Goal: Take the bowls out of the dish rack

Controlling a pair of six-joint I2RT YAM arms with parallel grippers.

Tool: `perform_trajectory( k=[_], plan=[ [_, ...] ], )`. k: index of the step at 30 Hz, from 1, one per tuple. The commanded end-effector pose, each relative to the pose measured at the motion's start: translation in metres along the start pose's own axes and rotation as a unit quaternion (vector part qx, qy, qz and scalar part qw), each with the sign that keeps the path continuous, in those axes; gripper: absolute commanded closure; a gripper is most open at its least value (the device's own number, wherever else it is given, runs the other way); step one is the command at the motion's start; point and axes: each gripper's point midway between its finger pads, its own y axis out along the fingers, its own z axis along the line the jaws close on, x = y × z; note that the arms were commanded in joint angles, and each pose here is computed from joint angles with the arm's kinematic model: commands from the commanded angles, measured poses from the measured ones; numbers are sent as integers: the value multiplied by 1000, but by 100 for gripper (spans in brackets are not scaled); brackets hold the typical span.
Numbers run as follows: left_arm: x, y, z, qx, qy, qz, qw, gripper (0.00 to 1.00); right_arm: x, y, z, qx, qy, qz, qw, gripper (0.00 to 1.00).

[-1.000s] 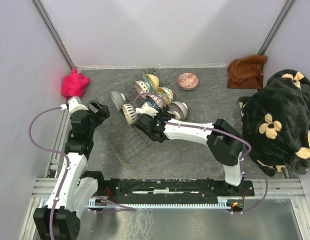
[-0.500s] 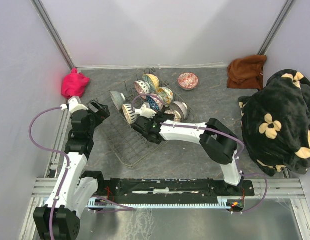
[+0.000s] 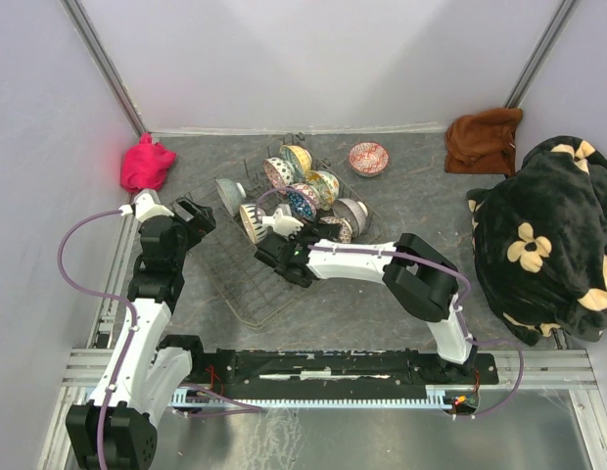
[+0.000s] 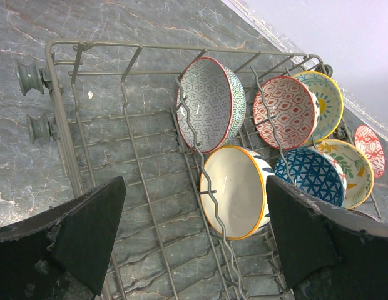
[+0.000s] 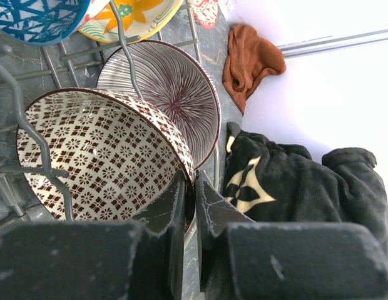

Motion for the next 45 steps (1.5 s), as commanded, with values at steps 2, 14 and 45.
perform_trajectory(
  k=[2, 14, 45],
  plan=[
    [13, 1, -7, -11, -12, -27, 1000, 1, 24, -25, -42, -51, 59, -35, 996, 99],
    [12, 0, -6, -10, -15, -27, 999, 1, 35, -43, -77, -54, 93, -54, 993, 99],
    [12, -4, -21, -44, -24, -15, 999, 1, 85, 124, -218, 213, 439, -53, 871, 99]
  ],
)
